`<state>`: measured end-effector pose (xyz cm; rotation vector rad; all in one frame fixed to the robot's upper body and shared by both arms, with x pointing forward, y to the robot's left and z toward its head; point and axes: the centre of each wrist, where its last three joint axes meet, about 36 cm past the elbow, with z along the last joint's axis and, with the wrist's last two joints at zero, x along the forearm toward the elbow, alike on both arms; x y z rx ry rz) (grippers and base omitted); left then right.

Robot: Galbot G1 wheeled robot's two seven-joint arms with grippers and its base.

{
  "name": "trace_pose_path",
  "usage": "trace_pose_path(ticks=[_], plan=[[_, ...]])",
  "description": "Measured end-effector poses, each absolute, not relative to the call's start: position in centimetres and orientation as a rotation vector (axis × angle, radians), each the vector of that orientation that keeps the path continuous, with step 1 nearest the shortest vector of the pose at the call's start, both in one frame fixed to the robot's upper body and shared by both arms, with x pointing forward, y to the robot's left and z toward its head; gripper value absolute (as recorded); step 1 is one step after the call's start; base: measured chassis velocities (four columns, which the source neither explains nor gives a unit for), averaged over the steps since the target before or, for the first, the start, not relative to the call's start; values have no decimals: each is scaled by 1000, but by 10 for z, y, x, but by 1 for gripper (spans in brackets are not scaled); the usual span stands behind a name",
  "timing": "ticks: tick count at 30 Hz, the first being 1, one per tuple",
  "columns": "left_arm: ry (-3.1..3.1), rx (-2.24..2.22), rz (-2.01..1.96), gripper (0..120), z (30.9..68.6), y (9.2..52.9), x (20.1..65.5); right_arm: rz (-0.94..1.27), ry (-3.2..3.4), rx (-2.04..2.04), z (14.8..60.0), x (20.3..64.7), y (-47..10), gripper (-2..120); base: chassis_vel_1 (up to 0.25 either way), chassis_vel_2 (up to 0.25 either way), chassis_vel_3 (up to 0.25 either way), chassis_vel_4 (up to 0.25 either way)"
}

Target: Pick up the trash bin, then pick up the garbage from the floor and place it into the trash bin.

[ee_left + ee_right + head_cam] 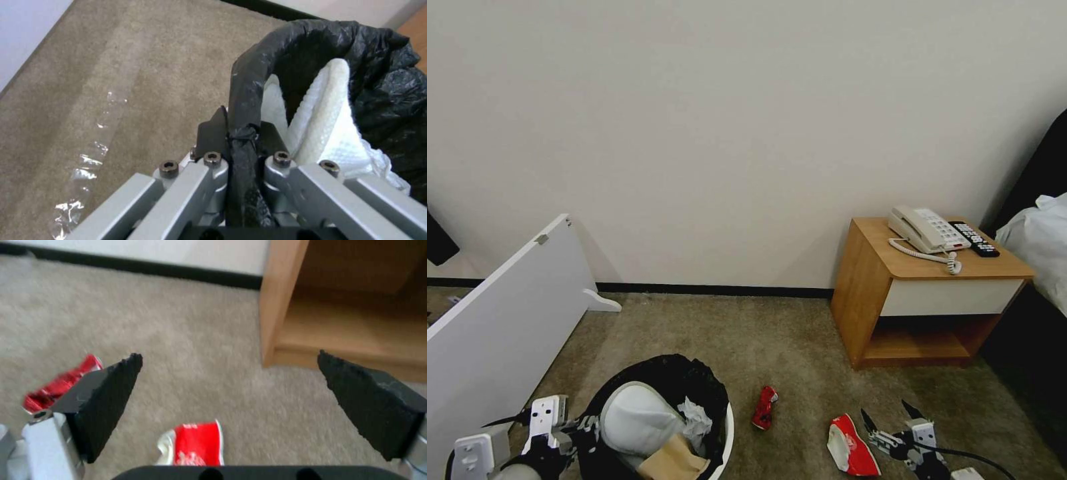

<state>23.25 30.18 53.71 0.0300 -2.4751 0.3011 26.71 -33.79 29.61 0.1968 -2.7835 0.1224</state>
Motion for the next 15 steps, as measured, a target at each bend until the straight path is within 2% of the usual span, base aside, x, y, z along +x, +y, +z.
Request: trace_pose_path(ticks=[15], plan=[[-2466,51,287,4,536,304,230,-10,-2524,132,278,310,-324,100,0,0,0,0]])
